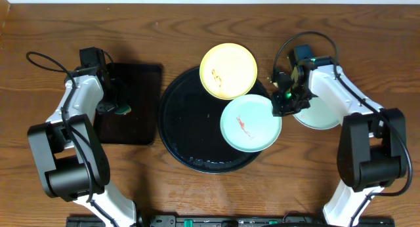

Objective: Clean dirty plates on tray and stack at the side
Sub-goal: 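Move right gripper to the other pale green plate and grasp its rim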

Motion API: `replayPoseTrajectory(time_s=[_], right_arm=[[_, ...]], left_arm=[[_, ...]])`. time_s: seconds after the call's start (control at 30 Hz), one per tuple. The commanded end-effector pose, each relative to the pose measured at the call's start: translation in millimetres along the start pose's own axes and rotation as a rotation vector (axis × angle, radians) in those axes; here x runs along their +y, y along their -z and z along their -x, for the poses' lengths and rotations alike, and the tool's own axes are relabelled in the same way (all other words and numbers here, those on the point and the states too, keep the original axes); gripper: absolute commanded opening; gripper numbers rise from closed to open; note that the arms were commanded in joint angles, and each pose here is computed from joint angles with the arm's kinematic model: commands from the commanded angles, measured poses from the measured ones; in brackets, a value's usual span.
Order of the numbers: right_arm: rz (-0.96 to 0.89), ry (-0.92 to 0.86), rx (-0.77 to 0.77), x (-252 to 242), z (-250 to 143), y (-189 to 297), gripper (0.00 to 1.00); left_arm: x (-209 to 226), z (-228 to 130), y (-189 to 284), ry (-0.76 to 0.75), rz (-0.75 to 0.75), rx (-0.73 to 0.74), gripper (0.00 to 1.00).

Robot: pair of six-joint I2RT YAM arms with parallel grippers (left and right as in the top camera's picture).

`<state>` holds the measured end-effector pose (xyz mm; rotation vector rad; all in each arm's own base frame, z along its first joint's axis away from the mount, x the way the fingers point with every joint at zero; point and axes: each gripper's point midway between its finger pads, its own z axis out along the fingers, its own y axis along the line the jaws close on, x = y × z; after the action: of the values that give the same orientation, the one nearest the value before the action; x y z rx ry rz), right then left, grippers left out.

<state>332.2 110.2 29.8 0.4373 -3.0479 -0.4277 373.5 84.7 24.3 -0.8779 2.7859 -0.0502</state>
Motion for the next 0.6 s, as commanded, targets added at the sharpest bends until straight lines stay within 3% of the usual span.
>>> replayPoseTrajectory(time_s=[0.0, 0.37, 0.57], right_arm=[[-0.003, 0.012, 0.011, 4, -2, -2, 0.01], [-0.006, -0.070, -0.098, 23, 8, 38, 0.01], [0.017, -0.139, -0.154, 60, 27, 25, 0.01]], left_arm=[[1, -5, -5, -0.009, 0.009, 0.018, 0.08], [-6, 9, 49, -0.052, -0.019, -0.051, 0.08], [-27, 6, 95, -0.072, -0.142, -0.112, 0.08]])
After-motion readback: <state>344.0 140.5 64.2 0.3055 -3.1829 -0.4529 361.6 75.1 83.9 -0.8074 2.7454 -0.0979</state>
